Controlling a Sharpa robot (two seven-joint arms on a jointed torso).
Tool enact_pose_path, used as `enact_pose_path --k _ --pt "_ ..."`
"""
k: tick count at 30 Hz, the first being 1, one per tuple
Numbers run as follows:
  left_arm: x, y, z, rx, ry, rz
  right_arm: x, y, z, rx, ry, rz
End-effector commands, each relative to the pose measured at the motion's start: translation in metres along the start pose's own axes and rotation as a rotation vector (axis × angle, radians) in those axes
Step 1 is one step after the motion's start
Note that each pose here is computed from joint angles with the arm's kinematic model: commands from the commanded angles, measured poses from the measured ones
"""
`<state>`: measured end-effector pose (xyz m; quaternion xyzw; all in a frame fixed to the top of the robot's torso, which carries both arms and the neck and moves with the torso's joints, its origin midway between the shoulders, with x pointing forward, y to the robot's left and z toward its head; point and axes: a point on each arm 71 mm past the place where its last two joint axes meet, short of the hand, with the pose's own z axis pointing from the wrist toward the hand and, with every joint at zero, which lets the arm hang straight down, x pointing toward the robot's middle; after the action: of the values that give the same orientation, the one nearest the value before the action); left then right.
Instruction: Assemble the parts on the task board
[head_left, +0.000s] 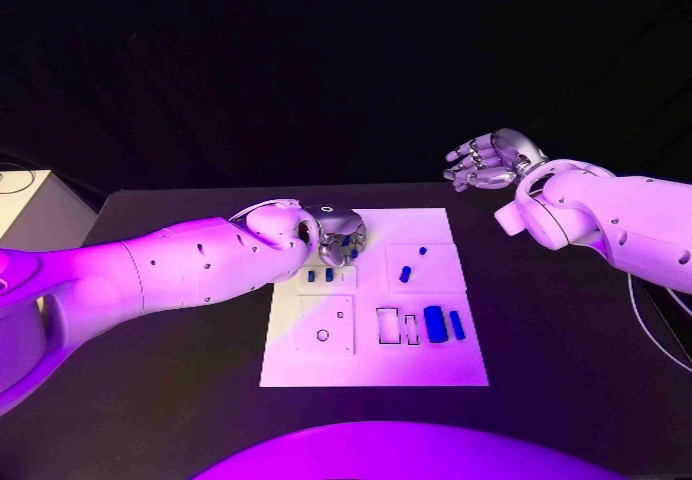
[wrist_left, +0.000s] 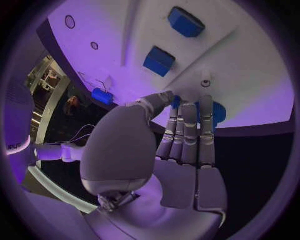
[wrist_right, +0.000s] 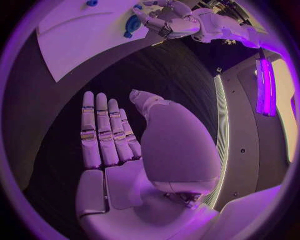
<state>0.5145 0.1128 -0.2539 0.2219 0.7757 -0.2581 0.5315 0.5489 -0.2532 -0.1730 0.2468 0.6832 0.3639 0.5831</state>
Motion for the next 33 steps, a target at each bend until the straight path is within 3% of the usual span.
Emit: enact_pose_path --k 1,33 --pt "0.0009 -0.0009 0.0000 0.014 0.007 -0.001 -0.0002 0.0005 -0.0001 -0.006 0.000 0.001" --pt "0.0002 -0.0002 0.0003 0.014 -0.006 -0.009 0.0008 0.0008 -0.0001 -0.004 0.007 0.002"
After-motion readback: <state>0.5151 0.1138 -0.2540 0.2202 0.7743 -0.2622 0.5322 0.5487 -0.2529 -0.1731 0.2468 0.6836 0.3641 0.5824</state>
